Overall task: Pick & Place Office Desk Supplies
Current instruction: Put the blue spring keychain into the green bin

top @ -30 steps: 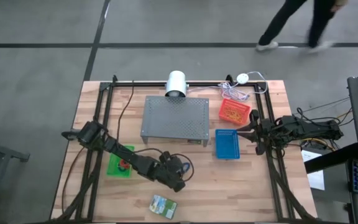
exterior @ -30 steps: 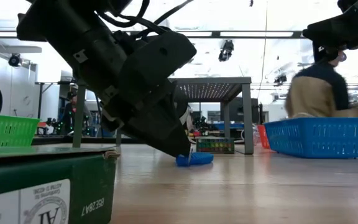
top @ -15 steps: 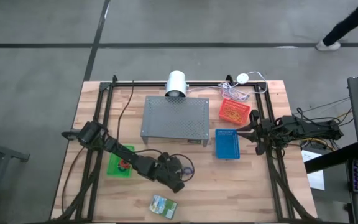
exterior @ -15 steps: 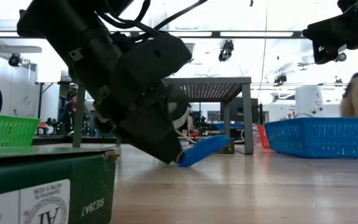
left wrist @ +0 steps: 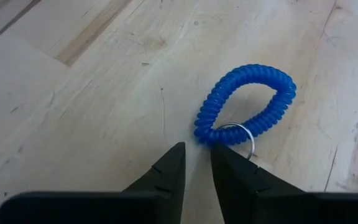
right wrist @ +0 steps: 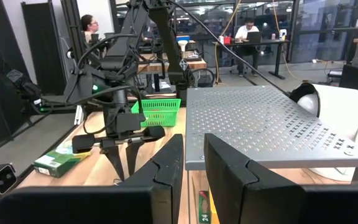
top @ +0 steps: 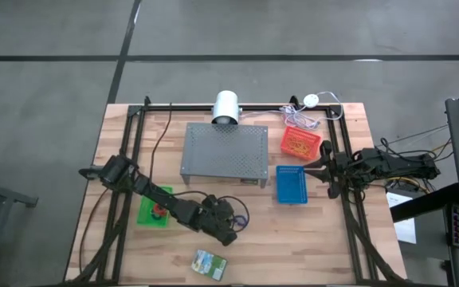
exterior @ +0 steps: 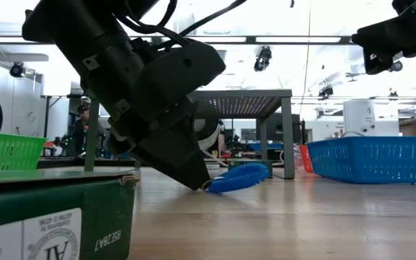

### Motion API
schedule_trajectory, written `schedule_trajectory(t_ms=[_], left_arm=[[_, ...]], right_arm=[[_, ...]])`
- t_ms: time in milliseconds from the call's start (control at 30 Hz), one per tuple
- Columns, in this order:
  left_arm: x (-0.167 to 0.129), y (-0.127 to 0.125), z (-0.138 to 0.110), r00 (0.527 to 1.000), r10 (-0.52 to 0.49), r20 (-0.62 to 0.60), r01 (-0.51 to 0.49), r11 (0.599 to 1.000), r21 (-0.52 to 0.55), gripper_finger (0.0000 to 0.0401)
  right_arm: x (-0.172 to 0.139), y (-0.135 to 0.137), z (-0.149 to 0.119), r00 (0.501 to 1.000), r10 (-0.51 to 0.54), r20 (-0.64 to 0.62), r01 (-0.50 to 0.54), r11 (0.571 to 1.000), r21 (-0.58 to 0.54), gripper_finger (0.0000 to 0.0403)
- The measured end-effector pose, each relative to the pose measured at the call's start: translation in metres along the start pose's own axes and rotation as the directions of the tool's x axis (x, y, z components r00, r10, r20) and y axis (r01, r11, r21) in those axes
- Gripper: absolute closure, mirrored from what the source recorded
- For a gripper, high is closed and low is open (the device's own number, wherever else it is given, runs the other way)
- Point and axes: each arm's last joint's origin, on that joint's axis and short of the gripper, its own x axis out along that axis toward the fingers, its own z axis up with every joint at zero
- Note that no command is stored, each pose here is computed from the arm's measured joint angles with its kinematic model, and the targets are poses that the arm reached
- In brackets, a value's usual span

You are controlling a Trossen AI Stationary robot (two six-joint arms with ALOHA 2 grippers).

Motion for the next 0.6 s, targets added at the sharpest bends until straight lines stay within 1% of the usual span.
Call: schedule_trajectory(t_ms=[333, 600], left_arm=[[-0.001, 0.004, -0.002, 0.999, 0.038, -0.030, -0.038, 0.999, 0.019, 0.0323], [-0.014, 0.007, -0.003, 0.994, 0.073, -0.080, -0.075, 0.997, -0.023, 0.0323]], right_arm=[[0.000, 0.000, 0.000, 1.000, 0.000, 0.000, 0.000, 1.000, 0.000, 0.0339], [0.000, 0.000, 0.000, 1.000, 0.000, 0.000, 0.000, 1.000, 0.000, 0.0339]])
